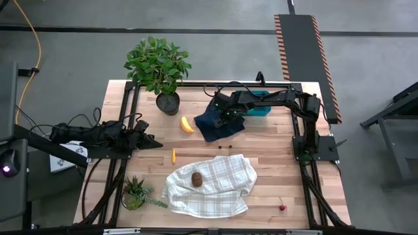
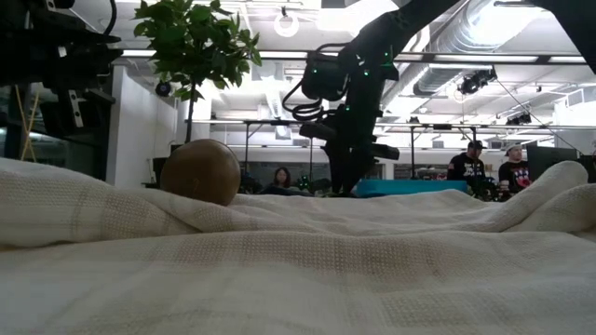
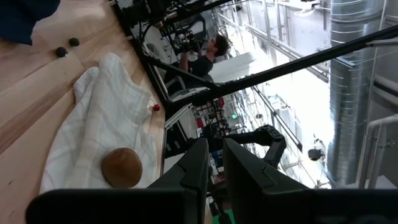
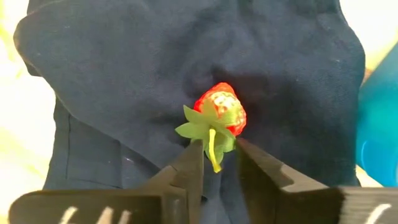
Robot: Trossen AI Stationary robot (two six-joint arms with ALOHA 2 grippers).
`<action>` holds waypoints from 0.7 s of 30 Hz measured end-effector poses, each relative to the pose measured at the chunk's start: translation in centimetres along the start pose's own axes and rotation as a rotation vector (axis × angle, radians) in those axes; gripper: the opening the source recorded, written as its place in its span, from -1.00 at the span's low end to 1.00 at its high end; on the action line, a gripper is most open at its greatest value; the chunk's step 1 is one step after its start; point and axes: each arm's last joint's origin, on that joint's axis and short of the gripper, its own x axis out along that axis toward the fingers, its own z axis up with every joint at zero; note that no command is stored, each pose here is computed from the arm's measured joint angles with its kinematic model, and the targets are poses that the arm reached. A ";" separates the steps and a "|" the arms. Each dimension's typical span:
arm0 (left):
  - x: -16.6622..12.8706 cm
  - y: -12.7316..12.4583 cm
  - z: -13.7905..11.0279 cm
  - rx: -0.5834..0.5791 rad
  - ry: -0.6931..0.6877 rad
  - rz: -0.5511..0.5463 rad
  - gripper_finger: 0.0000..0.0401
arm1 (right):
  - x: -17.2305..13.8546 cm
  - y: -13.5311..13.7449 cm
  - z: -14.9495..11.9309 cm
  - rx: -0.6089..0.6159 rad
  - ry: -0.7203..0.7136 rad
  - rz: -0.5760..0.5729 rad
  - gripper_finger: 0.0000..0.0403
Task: Pick and placing Produce into tupperware
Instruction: Put the red strawberry into the blue bin
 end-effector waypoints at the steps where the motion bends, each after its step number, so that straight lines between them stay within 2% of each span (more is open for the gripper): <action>1: 0.0 0.0 0.0 0.000 0.000 0.000 -0.80 | 0.0 0.0 0.0 0.001 0.000 0.000 -0.61; 8: 0.0 0.0 0.0 0.000 0.000 0.000 -0.80 | 0.0 0.0 0.0 0.018 0.001 0.001 -0.69; 21: 0.0 0.0 0.0 0.000 0.000 -0.001 -0.80 | 0.0 -0.2 0.1 0.024 0.009 0.012 -0.69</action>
